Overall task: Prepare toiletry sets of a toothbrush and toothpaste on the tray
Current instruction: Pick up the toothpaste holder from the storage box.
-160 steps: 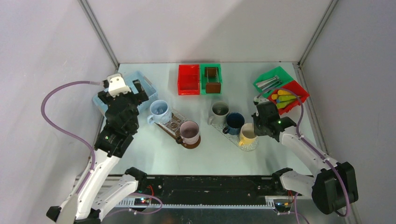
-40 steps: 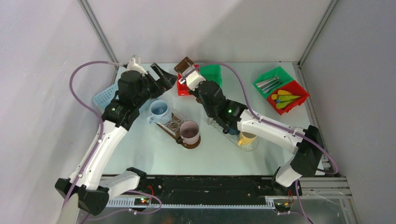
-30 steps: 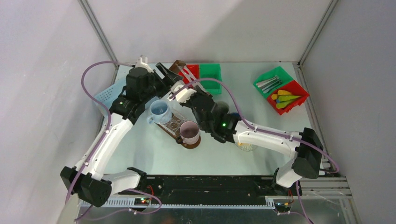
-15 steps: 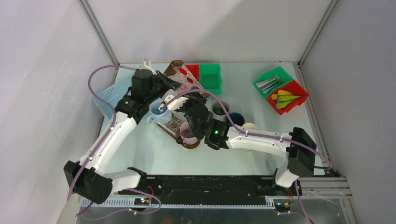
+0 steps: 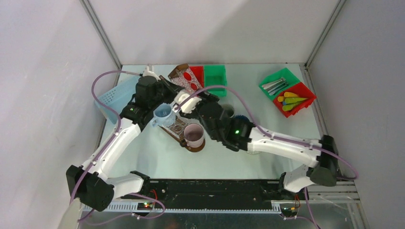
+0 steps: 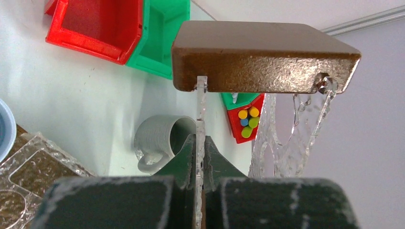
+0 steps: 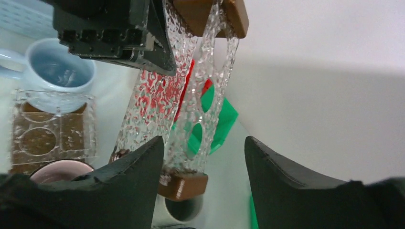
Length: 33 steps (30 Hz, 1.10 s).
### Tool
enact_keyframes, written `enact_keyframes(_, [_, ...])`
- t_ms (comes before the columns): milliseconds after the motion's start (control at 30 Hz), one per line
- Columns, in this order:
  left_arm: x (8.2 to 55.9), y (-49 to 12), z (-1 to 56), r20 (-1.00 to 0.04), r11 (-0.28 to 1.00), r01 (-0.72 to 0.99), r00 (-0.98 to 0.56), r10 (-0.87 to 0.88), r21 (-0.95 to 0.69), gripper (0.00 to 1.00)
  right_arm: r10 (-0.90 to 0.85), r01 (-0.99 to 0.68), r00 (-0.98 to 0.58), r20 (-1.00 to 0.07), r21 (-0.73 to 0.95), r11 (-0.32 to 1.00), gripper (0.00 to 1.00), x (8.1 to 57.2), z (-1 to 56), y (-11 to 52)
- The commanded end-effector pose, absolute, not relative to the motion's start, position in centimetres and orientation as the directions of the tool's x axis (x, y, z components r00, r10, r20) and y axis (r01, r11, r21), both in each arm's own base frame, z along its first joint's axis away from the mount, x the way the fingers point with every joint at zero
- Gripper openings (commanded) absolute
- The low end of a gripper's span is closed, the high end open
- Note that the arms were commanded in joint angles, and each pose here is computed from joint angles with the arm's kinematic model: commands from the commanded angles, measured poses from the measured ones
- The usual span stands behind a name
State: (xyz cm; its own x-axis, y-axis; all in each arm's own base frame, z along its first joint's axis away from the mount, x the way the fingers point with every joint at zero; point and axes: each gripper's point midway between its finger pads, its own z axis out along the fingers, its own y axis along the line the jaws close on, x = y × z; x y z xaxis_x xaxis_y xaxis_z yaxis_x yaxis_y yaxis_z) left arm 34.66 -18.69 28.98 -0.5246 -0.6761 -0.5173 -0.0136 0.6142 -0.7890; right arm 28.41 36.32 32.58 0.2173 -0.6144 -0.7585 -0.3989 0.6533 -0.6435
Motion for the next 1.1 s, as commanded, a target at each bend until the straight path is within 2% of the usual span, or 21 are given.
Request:
enact_keyframes(0, [35.3,-19.0,34.2,-0.578,0.572,0.155,-0.42,-0.7,-0.806,0.0,-0.45,-0.595,0.112,-0.886,-0.423,0.684,0.68,26.0,35.5,34.8])
enact_keyframes(100, [35.3,-19.3,34.4,-0.585,0.562,0.193,-0.415,-0.697,-0.805,0.0,-0.376,-0.676,0.038,-0.926,-0.301,0.673,0.73,24.7,36.2,34.2])
enact_keyframes(333, [35.0,-20.3,35.0,-0.594,0.525,0.28,-0.42,-0.686,-0.804,0.0,-0.142,-0.748,-0.184,-0.973,0.045,0.662,0.72,24.1,39.5,30.8])
enact_keyframes(600, [34.0,-20.6,36.7,-0.624,0.503,0.376,-0.376,-0.685,-0.778,0.0,0.075,-0.645,-0.425,-0.902,0.36,0.674,0.59,25.7,41.0,29.0])
enact_keyframes(800, [33.1,-21.6,37.9,-0.66,0.503,0.443,-0.351,-0.665,-0.742,0.0,0.117,-0.594,-0.471,-0.874,0.413,0.69,0.57,27.0,40.2,29.5])
enact_keyframes(1067, [31.8,-23.3,38.6,-0.683,0.494,0.492,-0.356,-0.638,-0.717,0.0,0.083,-0.578,-0.403,-0.911,0.324,0.749,0.56,29.5,39.5,29.2])
